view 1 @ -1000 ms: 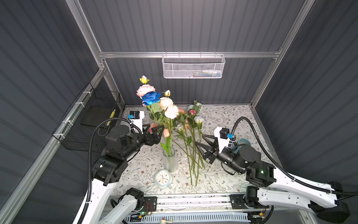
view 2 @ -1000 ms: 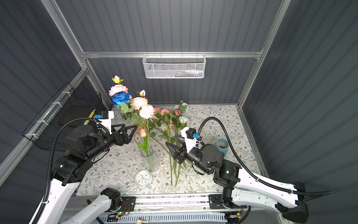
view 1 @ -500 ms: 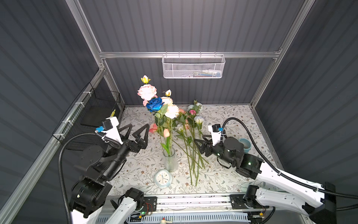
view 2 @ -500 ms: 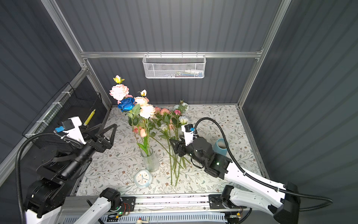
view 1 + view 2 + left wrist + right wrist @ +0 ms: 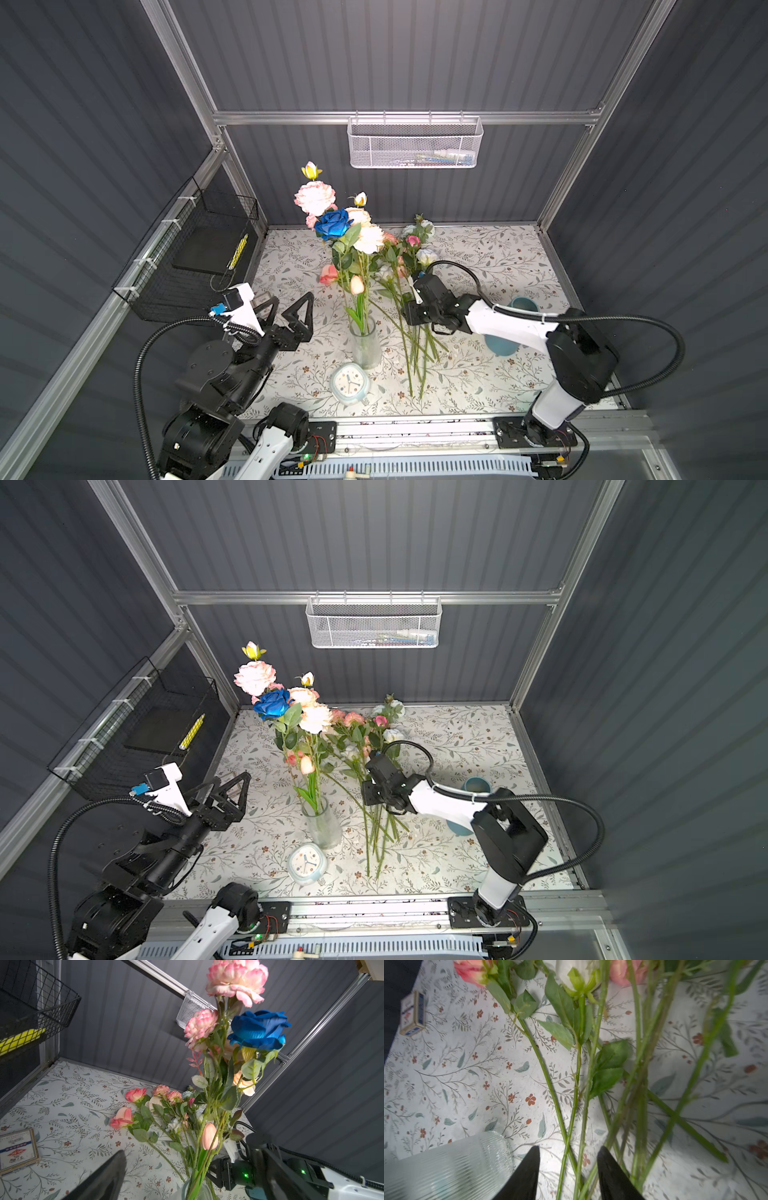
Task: Arrange the flowers into the vase
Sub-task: 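Open the left gripper and draw back while the right gripper moves to the bunch, then close the right gripper on a pink rose stem in the bunch, then lift the pink rose up out of the bunch with the right gripper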
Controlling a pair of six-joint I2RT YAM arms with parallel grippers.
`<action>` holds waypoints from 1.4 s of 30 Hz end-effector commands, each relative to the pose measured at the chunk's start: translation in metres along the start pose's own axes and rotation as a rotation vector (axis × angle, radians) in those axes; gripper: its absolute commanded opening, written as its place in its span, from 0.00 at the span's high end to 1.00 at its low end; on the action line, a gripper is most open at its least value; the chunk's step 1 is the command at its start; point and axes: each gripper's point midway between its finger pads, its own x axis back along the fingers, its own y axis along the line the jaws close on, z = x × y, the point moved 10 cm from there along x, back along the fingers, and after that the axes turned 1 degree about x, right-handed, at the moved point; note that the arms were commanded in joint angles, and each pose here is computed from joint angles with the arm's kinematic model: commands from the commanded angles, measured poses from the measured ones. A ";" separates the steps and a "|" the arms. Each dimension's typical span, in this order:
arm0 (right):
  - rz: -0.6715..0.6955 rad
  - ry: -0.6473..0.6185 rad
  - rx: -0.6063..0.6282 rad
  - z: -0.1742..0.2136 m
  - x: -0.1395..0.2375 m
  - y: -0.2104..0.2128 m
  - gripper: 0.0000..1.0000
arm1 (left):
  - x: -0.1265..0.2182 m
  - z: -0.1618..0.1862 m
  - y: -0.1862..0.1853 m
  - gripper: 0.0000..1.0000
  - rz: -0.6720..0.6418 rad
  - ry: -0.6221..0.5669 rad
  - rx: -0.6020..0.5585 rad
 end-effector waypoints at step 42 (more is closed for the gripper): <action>-0.211 -0.622 -0.042 -0.026 0.148 -0.003 1.00 | 0.007 0.020 0.014 0.00 -0.065 0.046 0.040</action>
